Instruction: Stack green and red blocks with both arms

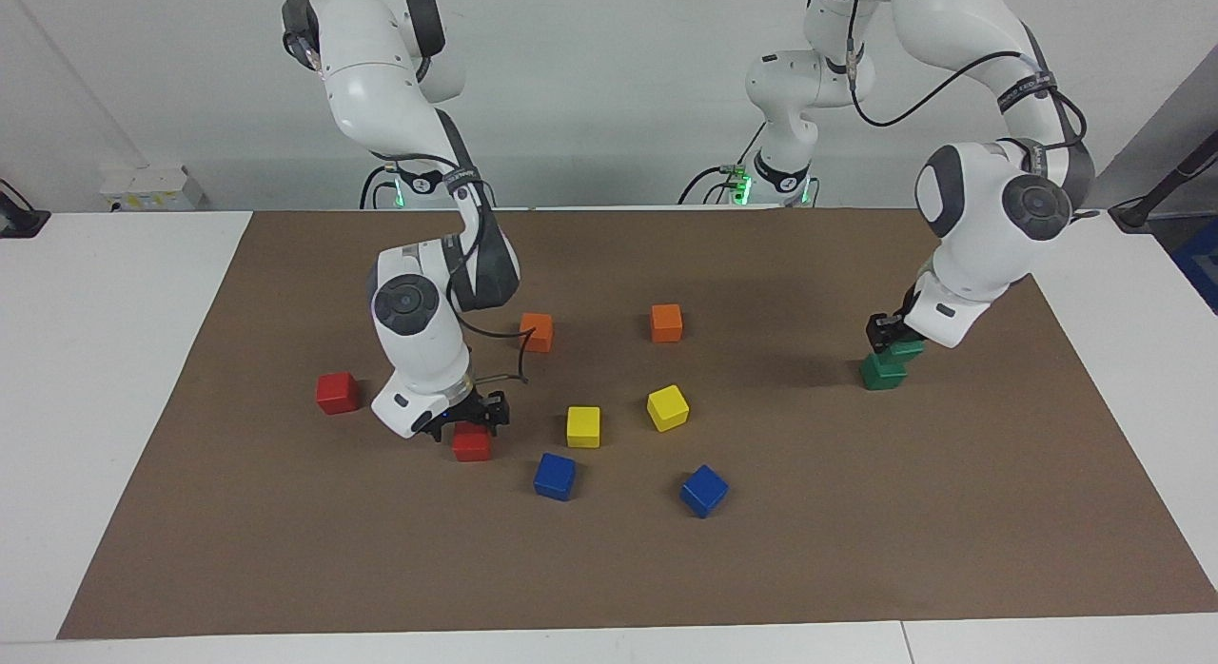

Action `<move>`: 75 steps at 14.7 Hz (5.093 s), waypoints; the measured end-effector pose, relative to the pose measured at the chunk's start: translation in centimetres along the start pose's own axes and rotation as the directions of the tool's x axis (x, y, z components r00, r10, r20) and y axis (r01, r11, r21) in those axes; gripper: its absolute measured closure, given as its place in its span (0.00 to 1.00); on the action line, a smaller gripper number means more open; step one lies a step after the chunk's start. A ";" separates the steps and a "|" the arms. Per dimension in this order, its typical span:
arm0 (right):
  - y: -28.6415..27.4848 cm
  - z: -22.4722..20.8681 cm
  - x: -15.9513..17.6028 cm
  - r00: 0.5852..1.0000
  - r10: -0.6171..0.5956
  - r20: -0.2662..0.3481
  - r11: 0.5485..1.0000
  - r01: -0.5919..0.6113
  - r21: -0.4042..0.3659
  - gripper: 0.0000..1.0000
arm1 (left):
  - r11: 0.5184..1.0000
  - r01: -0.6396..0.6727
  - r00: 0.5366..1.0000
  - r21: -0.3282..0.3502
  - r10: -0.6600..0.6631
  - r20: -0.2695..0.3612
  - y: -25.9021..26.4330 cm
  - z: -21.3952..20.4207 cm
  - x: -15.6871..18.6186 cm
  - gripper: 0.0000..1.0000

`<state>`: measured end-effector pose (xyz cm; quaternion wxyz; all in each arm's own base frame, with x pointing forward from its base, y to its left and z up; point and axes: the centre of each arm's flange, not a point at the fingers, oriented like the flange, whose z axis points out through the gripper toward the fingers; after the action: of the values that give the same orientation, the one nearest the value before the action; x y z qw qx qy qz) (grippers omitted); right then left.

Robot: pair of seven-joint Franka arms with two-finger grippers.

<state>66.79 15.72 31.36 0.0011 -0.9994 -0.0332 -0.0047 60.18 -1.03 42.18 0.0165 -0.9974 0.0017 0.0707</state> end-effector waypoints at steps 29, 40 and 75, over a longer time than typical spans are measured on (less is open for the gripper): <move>6.4 -4.4 0.4 0.998 -0.008 -0.059 1.000 0.008 -0.005 0.45 | 0.997 -0.017 0.998 -0.075 0.012 -0.059 -2.3 5.9 -1.4 0.45; 15.7 -7.7 -7.2 0.991 -0.136 0.007 0.991 0.136 -0.010 0.45 | 0.997 -0.017 0.998 -0.075 0.013 -0.057 -2.1 6.7 -2.0 0.42; 21.4 -3.8 -11.9 0.994 -0.109 -0.011 0.994 0.109 -0.014 0.45 | 0.998 -0.040 0.999 -0.053 0.039 -0.024 -2.3 -15.1 -8.3 0.00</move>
<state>56.33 -6.40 34.99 -0.0059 -0.9961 -0.0878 -0.0107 54.14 0.75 58.33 -0.0118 -0.9979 0.0198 0.0597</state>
